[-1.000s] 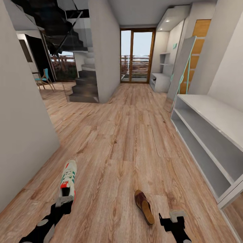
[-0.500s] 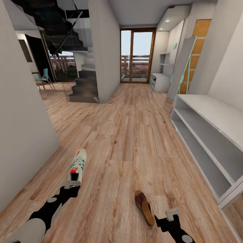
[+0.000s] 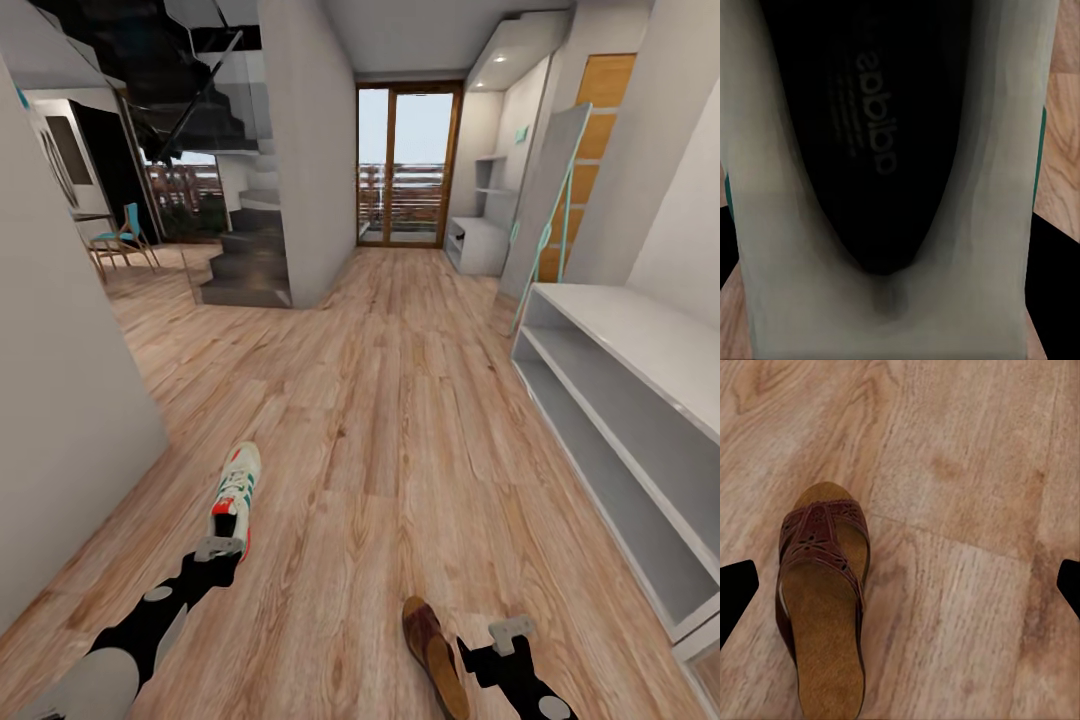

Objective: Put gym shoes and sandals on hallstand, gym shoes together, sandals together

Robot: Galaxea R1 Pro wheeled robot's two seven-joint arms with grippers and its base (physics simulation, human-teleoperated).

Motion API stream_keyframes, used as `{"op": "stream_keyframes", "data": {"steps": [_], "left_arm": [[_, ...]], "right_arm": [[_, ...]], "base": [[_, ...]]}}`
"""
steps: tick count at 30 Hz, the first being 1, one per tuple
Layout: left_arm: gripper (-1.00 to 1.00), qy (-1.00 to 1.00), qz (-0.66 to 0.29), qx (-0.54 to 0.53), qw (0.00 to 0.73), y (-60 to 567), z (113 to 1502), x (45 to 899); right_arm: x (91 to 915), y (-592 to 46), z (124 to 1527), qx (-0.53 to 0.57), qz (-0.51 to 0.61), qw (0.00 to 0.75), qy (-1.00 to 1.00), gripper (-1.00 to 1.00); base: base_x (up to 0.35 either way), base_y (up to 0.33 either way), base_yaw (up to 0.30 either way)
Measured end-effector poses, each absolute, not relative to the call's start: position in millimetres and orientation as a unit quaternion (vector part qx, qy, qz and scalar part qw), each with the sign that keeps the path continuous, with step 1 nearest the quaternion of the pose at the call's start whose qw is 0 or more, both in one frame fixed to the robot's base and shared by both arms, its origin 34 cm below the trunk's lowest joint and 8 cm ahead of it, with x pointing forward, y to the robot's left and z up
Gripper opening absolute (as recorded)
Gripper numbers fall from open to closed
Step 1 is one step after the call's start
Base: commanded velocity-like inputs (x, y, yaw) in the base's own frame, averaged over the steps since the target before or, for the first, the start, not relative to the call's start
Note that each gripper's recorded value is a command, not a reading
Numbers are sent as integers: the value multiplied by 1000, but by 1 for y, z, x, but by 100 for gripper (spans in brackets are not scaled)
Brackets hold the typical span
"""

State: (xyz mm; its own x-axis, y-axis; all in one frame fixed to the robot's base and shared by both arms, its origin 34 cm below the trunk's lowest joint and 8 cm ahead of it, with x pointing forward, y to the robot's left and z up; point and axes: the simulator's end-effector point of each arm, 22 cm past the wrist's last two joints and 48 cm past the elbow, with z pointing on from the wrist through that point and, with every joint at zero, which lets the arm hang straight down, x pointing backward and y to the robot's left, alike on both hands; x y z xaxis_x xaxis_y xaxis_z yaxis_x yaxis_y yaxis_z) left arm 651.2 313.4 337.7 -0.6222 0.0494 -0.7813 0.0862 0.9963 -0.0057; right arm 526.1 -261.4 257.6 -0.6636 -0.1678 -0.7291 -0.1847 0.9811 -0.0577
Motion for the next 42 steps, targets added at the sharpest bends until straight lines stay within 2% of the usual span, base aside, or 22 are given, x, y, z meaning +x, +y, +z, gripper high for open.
{"op": "stream_keyframes", "data": {"steps": [27,42], "left_arm": [[-100,901,-22,39,432,313,320,647],[-100,904,-21,40,425,307,301,658]], "right_arm": [[521,-262,240,-98,10,399,912,100],[500,-262,206,-96,13,364,926,100]], "base": [[2,0,0],[0,0,0]]}}
